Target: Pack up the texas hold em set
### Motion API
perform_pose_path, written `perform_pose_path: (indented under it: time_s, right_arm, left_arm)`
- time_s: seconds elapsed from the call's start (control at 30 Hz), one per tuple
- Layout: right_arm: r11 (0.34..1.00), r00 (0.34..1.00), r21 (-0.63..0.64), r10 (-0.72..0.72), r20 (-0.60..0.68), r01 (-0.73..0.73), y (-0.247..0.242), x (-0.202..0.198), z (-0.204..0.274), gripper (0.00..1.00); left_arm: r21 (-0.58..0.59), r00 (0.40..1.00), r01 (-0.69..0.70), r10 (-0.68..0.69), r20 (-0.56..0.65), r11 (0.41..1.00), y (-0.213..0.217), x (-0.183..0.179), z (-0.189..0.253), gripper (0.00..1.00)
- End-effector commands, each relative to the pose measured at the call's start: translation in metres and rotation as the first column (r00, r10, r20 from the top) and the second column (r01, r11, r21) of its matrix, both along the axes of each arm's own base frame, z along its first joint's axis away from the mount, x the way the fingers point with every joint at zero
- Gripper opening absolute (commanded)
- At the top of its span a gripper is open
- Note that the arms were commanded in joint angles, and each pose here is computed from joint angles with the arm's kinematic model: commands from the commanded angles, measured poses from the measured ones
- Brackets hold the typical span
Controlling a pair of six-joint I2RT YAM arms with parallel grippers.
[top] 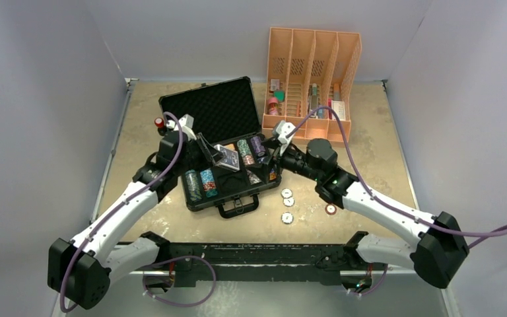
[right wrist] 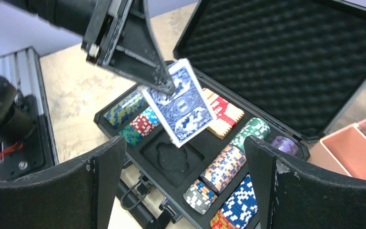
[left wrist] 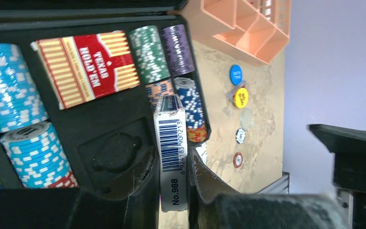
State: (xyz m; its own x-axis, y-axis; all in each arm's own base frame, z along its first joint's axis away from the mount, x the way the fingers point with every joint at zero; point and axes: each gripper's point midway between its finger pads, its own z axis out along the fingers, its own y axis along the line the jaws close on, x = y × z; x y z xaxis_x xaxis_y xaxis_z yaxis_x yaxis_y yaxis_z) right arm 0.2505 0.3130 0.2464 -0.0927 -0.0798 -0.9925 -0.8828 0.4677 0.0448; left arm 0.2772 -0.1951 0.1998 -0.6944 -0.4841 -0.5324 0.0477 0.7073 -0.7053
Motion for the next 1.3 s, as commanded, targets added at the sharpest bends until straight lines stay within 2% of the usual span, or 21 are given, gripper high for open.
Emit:
perform_pose_path:
  time_s: [0.0,0.13,0.27,0.53,0.9,1.03,1.27]
  right_arm:
    - [0.970,0.986,0.173,-0.169,-0.011,0.168,-0.015,0.016,0.029,0.95]
    - [0.965,0.982,0.183,-0.183,-0.044,0.188,-0.017,0.016,0.022,0.94]
    - [0.964,0.978,0.171,-0.191,-0.079,0.202,-0.017,0.017,0.012,0.93]
    - [0.963,0.974,0.160,-0.204,-0.098,0.218,-0.016,0.021,0.005,0.92]
    - [0.956,0.964,0.142,-0.241,-0.111,0.255,-0.020,0.026,-0.001,0.92]
    - [0.956,0.964,0.141,-0.242,-0.112,0.256,-0.018,0.028,-0.002,0.92]
    - [0.955,0.962,0.140,-0.248,-0.111,0.262,-0.018,0.030,-0.001,0.92]
  left_arm:
    - [-0.054,0.995,-0.096,0.096,0.002,0.994,0.003,0.015,-0.012,0.00]
    - [-0.088,0.989,-0.144,0.141,-0.035,0.986,0.002,0.016,-0.029,0.00]
    - [-0.068,0.987,-0.155,0.151,-0.056,0.986,0.003,0.011,-0.044,0.00]
    - [-0.140,0.990,-0.120,0.108,-0.096,0.983,-0.014,0.004,-0.062,0.00]
    - [-0.184,0.986,-0.120,0.096,-0.137,0.976,-0.018,-0.008,-0.046,0.00]
    - [-0.137,0.985,-0.142,0.127,-0.116,0.980,-0.007,-0.010,-0.032,0.00]
    - [-0.161,0.981,-0.140,0.116,-0.154,0.977,-0.012,-0.011,-0.047,0.00]
